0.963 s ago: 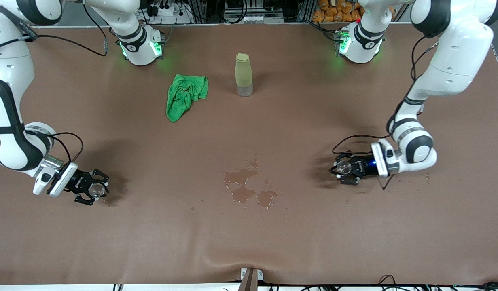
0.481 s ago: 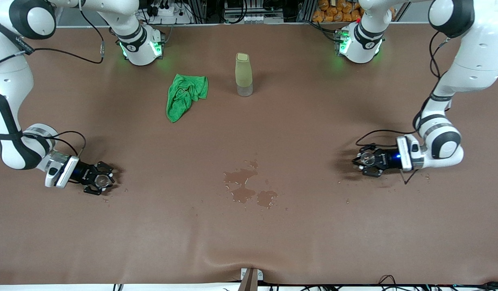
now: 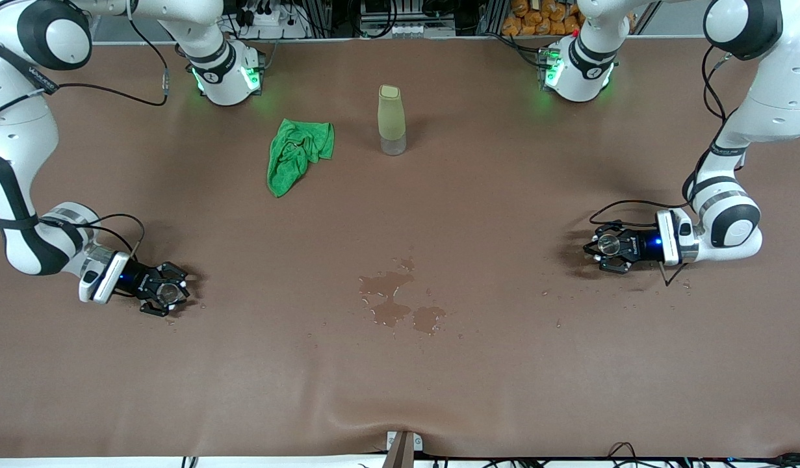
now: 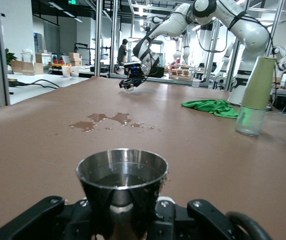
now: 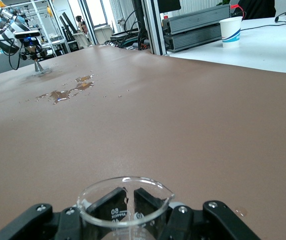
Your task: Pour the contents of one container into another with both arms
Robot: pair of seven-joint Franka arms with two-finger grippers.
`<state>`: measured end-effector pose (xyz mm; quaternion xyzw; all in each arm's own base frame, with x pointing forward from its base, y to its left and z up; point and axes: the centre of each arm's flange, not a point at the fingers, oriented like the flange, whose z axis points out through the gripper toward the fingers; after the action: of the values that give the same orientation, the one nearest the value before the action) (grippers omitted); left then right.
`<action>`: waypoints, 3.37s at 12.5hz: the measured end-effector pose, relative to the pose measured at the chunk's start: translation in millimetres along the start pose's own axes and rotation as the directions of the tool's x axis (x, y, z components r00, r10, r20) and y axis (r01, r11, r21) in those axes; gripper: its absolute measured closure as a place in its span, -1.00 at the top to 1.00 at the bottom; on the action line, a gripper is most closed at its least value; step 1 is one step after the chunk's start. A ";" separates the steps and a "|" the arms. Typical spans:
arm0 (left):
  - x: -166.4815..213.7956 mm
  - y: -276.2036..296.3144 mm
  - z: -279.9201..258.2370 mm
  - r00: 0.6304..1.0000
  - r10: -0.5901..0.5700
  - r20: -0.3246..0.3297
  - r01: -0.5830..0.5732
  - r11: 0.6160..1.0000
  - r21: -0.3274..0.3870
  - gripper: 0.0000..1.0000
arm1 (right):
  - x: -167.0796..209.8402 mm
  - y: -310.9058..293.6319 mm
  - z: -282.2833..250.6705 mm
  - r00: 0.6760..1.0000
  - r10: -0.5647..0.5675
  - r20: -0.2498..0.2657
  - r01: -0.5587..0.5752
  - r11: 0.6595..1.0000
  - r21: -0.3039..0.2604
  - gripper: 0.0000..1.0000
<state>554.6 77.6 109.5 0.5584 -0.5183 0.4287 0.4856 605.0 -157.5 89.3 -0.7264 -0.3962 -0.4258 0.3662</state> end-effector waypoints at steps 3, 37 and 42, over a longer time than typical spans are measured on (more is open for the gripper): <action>-12.5 5.0 4.7 1.000 -0.022 -0.012 0.022 1.000 -0.011 -0.81 | -1.3 0.1 -1.3 1.000 0.020 0.000 -0.020 1.000 -0.002 -0.15; -26.5 29.5 -103.0 0.978 -0.194 0.078 0.191 0.981 0.043 1.00 | 456.6 -166.7 -102.4 0.172 0.832 0.528 -0.485 0.538 -0.689 1.00; 16.8 23.6 -149.1 0.937 -0.305 0.169 0.291 0.951 0.100 1.00 | 477.5 -164.1 -102.2 0.299 0.829 0.473 -0.363 0.557 -0.747 1.00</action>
<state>536.4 222.2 152.3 0.6848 -0.4540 0.3159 0.4745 580.3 -51.9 592.9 -0.9937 -0.0693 0.0379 0.0792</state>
